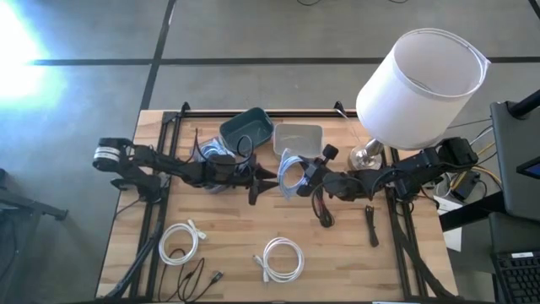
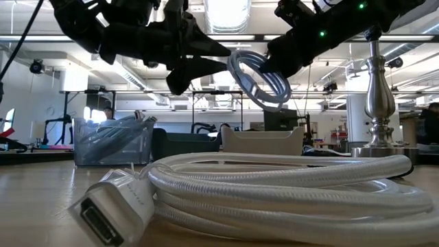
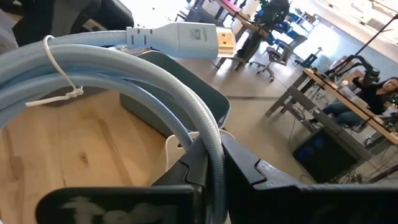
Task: Pick & Place USB Port
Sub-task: Put the blue HDMI cable into the gray bin
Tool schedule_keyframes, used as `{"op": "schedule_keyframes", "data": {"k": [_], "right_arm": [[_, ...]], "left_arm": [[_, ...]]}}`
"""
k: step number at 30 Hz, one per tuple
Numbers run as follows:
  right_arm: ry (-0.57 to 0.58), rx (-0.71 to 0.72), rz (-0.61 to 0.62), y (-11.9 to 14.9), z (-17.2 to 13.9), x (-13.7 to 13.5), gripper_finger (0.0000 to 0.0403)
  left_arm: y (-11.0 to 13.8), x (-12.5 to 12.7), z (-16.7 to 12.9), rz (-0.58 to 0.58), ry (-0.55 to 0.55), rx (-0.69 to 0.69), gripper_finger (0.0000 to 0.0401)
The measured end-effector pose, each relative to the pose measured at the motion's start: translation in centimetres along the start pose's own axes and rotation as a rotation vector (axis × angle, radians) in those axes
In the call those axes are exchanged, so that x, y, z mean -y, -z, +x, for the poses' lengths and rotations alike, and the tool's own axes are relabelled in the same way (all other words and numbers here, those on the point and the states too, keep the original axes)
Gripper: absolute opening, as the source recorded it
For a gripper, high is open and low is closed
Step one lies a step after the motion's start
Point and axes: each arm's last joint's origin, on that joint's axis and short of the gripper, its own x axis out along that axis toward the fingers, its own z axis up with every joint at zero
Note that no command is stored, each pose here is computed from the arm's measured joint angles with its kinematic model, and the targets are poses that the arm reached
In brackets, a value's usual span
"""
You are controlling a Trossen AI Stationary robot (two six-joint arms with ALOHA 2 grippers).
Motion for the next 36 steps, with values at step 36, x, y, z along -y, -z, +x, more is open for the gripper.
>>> {"op": "schedule_keyframes", "data": {"k": [36], "right_arm": [[-0.030, 0.062, 0.025, -0.8, 0.0, 0.0, 0.0023]], "left_arm": [[-1.2, 0.4, 0.5, 0.055, 0.000, 0.021, 0.0173]]}}
